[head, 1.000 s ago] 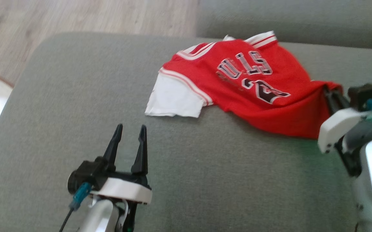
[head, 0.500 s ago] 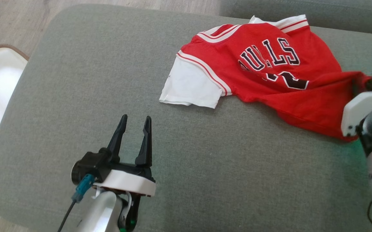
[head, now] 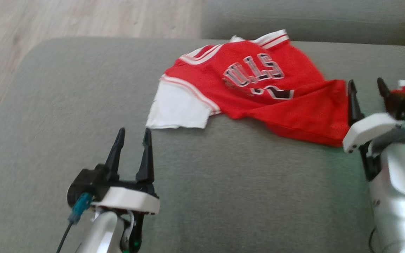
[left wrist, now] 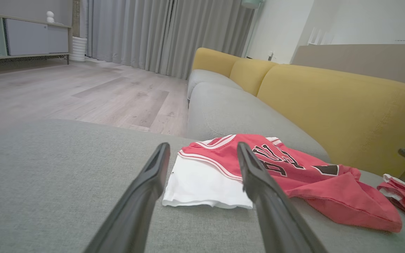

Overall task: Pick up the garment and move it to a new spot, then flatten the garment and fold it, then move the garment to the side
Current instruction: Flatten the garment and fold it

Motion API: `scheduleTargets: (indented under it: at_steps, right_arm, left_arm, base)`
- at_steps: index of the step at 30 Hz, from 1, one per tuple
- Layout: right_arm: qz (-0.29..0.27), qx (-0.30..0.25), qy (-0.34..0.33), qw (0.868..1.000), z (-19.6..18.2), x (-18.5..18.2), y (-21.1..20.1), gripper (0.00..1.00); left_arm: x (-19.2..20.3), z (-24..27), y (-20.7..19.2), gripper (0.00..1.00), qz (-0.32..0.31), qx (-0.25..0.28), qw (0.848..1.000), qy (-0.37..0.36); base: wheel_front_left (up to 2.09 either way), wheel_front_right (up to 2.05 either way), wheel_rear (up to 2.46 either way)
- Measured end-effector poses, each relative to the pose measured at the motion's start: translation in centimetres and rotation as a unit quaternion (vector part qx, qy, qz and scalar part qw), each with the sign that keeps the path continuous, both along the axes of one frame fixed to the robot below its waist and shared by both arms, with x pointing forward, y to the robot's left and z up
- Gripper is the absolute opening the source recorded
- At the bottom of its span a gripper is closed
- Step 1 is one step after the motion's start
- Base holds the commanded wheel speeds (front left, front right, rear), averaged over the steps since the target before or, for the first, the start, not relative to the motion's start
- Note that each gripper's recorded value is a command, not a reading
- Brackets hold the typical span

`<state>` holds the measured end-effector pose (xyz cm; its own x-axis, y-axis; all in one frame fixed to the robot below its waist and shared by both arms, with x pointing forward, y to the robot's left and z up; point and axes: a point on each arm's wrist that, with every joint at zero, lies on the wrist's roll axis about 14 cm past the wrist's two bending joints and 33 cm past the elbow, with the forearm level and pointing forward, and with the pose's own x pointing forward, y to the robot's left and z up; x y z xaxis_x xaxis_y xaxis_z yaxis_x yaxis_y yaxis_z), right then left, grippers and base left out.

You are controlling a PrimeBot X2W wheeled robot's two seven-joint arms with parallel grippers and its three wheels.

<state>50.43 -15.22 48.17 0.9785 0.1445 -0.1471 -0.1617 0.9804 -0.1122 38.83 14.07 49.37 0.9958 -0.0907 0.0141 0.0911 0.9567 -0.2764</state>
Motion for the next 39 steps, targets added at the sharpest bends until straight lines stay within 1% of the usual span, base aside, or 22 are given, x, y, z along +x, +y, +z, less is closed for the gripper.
scheduleTargets:
  at_steps: [4,7,13,17,20,27,33,36,39]
  right_arm:
    - [-0.022,0.027,-0.032,0.999,0.9,-3.0,-1.6,1.0]
    - [-0.038,0.045,-0.036,0.998,0.4,-5.8,-2.6,1.0]
    - [-0.061,0.087,-0.02,0.994,-1.4,-11.2,-3.4,1.0]
    - [-0.058,0.119,-0.004,0.991,-2.4,-13.6,-2.6,1.0]
    - [-0.055,0.13,0.005,0.99,-3.0,-14.8,-2.1,1.0]
    - [-0.055,0.139,-0.007,0.989,-2.2,-15.0,-2.1,1.0]
    - [-0.05,0.13,0.009,0.99,-2.8,-14.5,-1.9,1.0]
    - [-0.047,0.125,0.032,0.991,-3.5,-13.5,-1.6,1.0]
    - [-0.043,0.125,0.041,0.99,-3.5,-11.7,-1.2,1.0]
  left_arm:
    - [-0.2,-0.1,-0.8,1.0,-0.01,-0.005,1.0,0.0]
    - [-0.3,0.3,-1.6,1.0,-0.021,-0.007,1.0,-0.006]
    - [-0.4,1.0,-2.9,1.0,-0.04,-0.007,0.999,-0.017]
    - [-0.7,0.9,-3.3,1.0,-0.046,-0.005,0.999,-0.016]
    - [-0.8,0.8,-3.5,1.0,-0.051,-0.007,0.999,-0.015]
    - [-0.6,1.0,-3.7,1.0,-0.052,-0.009,0.998,-0.018]
    - [-0.6,0.6,-3.4,1.0,-0.049,-0.01,0.999,-0.013]
    - [-0.5,0.1,-3.3,1.0,-0.049,-0.011,0.999,-0.005]
    - [-0.3,-0.3,-3.1,1.0,-0.046,-0.009,0.999,0.001]
  base:
    - [0.0,0.0,0.0]
    - [0.0,0.0,0.0]
    - [0.0,0.0,0.0]
    - [0.0,0.0,0.0]
    - [0.0,0.0,0.0]
    - [0.0,0.0,0.0]
    - [0.0,0.0,0.0]
    - [0.0,0.0,0.0]
    - [0.0,0.0,0.0]
